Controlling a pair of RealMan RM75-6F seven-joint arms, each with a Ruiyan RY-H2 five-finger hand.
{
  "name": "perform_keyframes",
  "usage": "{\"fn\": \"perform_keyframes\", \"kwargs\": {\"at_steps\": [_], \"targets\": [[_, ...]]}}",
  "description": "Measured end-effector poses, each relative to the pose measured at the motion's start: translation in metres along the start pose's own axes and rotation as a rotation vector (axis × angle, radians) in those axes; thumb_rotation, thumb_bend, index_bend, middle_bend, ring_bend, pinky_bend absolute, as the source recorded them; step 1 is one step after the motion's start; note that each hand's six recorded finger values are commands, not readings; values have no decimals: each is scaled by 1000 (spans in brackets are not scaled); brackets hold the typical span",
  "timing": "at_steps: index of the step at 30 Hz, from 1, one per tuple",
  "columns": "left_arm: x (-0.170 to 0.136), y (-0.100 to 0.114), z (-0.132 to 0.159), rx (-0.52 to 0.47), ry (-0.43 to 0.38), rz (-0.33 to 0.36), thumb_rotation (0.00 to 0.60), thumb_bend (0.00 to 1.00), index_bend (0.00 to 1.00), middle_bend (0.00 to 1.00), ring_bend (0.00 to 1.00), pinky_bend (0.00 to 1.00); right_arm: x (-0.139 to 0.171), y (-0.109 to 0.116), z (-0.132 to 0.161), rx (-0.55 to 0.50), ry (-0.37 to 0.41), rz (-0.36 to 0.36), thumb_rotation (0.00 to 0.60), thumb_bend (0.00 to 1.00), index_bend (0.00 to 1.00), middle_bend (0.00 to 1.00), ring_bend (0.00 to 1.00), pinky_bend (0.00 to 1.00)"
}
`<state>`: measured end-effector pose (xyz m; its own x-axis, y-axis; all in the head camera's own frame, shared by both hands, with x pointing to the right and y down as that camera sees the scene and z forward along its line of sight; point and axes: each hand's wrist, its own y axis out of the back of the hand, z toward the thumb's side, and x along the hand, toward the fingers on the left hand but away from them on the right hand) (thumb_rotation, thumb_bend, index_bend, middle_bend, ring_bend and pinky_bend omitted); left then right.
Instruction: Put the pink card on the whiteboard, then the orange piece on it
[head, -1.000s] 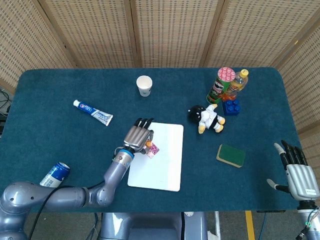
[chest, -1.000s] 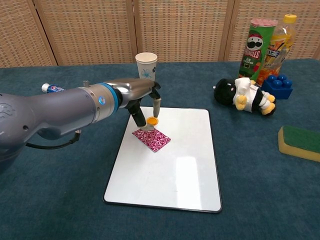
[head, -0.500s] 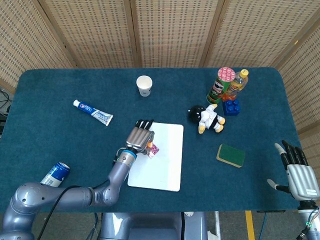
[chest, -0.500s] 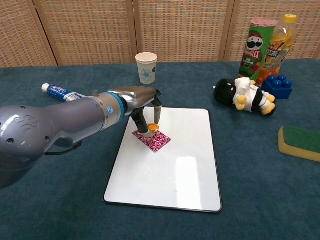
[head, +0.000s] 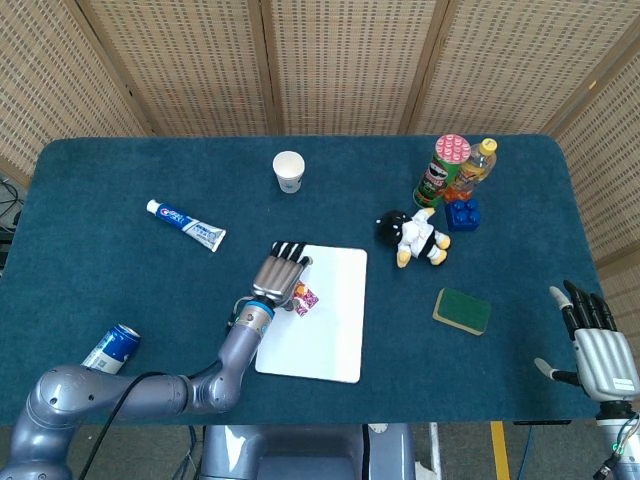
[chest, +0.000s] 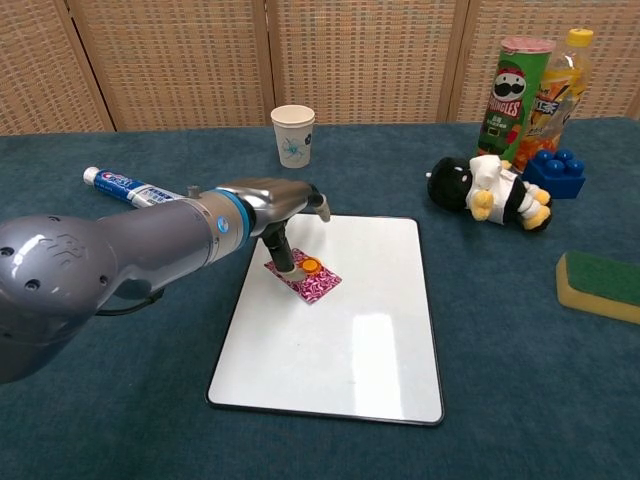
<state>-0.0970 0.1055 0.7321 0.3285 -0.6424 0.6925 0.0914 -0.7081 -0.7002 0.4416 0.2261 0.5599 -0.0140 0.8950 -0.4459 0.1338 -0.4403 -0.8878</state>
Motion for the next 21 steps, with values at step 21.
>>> {"fn": "perform_keyframes", "kwargs": {"at_steps": [21], "targets": [[-98, 94, -136, -92, 87, 316, 600, 0, 0, 0, 0, 0, 1, 0, 0, 10, -4, -7, 600, 0, 0, 0, 0, 0]]}}
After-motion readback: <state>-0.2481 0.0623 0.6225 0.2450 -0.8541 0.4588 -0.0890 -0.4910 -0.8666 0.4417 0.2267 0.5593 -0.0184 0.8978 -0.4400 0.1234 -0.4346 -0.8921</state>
